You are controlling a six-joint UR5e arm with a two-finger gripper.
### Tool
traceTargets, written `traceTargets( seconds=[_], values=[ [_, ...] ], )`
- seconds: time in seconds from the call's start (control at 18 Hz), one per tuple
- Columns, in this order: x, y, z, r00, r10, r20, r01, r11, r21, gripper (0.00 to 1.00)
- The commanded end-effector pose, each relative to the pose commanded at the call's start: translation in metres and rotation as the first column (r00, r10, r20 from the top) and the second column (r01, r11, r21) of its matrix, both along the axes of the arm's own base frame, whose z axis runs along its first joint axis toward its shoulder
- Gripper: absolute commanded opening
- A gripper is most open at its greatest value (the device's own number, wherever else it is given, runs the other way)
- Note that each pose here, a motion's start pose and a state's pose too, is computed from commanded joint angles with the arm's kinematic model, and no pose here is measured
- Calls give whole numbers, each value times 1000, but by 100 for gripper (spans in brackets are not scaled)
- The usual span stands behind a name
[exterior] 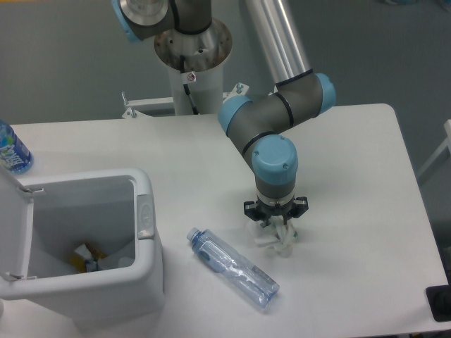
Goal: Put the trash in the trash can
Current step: 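Lower the gripper onto the crumpled white paper and close on it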
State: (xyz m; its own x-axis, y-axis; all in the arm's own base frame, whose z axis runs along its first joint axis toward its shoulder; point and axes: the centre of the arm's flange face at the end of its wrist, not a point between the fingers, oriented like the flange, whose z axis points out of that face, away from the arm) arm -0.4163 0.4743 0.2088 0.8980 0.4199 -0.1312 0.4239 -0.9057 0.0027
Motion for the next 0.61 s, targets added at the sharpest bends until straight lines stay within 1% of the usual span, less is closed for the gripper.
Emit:
traceTargets(
  seconds=[0.17, 0.28, 0.39, 0.5, 0.56, 0.61],
  values=[
    [-5, 1, 8, 1000, 0, -14, 0, 1000, 11, 0],
    [-17, 1, 25, 999, -12, -37, 13, 1000, 27, 0],
    [-36, -3, 72, 995, 13, -97, -4, 996, 92, 0],
    [-50, -6, 128, 989, 37, -144, -9, 981, 194, 0],
    [-53, -7, 160, 987, 55, -152, -11, 961, 276, 0],
    [-55, -9, 189, 987, 73, -145, -16, 932, 363, 0]
  ],
)
